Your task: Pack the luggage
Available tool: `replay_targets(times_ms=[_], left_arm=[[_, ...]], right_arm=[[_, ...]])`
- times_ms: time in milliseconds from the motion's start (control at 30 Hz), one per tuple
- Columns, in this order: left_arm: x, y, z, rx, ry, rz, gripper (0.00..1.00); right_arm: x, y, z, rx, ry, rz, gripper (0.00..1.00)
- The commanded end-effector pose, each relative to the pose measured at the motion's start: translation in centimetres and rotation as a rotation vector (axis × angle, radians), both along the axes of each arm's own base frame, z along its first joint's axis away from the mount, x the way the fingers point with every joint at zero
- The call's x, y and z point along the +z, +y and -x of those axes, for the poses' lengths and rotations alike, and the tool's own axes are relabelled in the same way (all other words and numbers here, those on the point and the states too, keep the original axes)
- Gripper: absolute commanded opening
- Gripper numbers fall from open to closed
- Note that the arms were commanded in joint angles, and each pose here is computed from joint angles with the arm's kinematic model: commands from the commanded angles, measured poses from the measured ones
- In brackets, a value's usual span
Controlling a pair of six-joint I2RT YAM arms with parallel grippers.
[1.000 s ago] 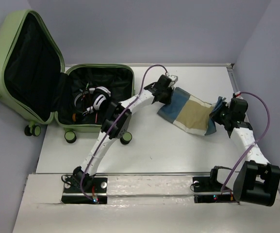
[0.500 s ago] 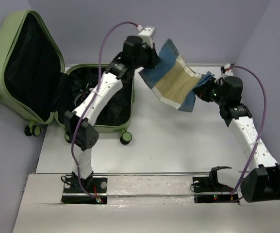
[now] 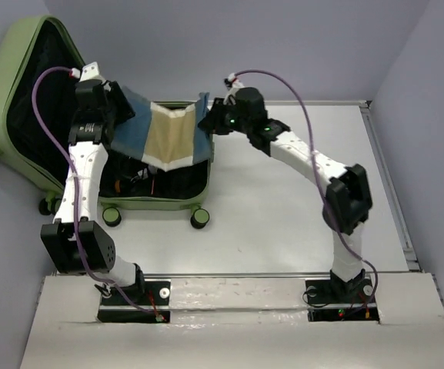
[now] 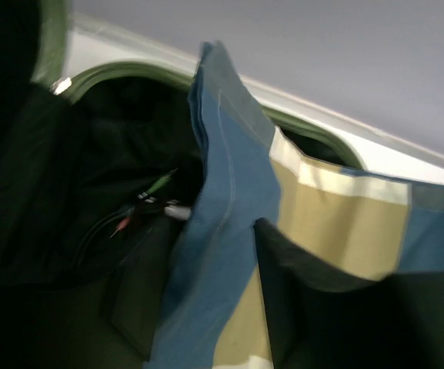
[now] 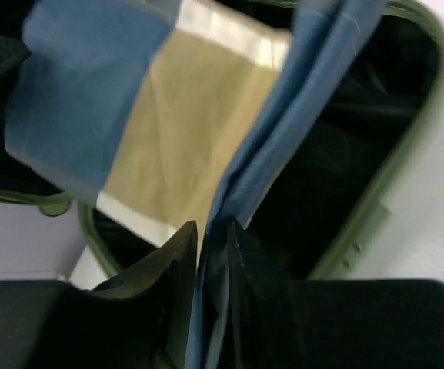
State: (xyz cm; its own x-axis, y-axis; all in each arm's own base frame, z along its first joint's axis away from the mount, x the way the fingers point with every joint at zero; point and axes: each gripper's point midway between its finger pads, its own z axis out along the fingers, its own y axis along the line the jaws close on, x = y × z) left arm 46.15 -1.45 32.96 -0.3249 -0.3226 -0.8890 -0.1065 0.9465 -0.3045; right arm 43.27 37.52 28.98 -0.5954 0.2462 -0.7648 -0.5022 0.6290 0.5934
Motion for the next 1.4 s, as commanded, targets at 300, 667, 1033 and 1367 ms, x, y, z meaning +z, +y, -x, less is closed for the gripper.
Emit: replay_targets(times_ms=[300,667,1033,1367], left_arm=[[10.6,4.0,10.9,0.205,-0.341,0.017,0.99],[6.2,11.8,25.4,0.703,-0.389,-0.075,0.97],[-1.4,18.6,26.5,1.14,-0.13,-0.362,0.99],[1.7,22.0,21.6,1.165,-0.078,-0.39,0.95]], right_arm=[[-6.0,7.6,-1.1,0.143,-0.028,0.196,0.87],[6.9,5.6,2.5,0.235,-0.261,0.148,0.98],[3.9,0.0,9.8,0.267,-0.288,0.144,0.89],[-6.9,-0.8,8.6,0.235,-0.112,0.249,0.95]])
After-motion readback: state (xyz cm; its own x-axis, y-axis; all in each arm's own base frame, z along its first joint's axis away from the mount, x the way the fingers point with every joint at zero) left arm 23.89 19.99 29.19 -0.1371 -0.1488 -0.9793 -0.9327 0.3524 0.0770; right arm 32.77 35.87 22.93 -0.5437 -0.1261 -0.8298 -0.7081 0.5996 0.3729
